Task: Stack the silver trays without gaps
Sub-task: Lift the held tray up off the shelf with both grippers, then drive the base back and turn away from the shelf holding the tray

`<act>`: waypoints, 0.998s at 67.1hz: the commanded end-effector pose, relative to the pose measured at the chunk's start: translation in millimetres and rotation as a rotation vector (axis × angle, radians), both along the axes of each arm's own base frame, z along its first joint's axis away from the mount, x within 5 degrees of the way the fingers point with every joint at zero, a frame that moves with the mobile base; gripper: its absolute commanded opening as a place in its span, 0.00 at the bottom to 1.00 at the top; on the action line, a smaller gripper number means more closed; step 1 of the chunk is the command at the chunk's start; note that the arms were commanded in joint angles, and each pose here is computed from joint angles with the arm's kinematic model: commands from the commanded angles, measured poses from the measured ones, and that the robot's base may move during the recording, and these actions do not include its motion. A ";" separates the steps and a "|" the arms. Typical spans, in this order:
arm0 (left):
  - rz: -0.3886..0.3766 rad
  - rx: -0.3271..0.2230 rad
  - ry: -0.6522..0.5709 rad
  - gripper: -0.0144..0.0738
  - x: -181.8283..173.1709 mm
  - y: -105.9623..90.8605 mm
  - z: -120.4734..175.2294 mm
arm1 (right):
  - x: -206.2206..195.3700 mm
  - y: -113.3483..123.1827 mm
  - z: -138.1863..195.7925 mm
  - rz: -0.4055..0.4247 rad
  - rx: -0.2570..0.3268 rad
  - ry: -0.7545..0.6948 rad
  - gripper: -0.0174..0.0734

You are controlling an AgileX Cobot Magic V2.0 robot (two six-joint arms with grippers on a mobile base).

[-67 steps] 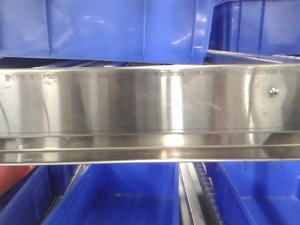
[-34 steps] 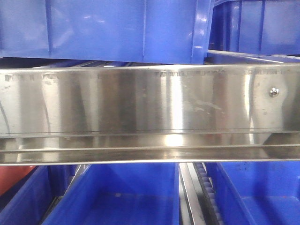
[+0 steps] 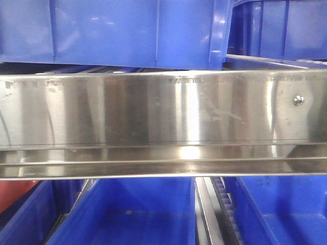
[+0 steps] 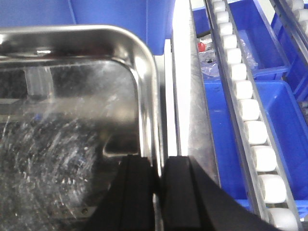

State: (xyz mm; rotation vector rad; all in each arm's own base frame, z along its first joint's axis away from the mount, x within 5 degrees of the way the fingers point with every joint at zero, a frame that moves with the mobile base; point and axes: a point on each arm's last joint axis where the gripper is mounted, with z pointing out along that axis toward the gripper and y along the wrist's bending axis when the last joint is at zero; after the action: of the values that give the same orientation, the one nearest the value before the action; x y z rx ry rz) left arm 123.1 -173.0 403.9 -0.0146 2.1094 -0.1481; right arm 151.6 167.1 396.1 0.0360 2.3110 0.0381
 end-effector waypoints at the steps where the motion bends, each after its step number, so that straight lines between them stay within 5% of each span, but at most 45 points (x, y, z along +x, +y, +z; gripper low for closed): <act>1: -0.080 -0.041 -0.026 0.15 -0.5 -10.7 2.9 | 1.3 13.0 6.2 0.108 0.087 -0.072 0.17; 67: -0.080 -0.041 -0.026 0.15 -0.5 -10.7 2.9 | 1.3 13.0 6.2 0.108 0.087 -0.072 0.17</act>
State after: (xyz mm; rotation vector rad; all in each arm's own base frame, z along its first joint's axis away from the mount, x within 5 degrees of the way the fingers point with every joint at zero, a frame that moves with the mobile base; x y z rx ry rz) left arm 123.7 -172.6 403.9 -0.0184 2.1093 -0.1460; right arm 151.9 167.7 396.1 0.0314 2.3067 0.0443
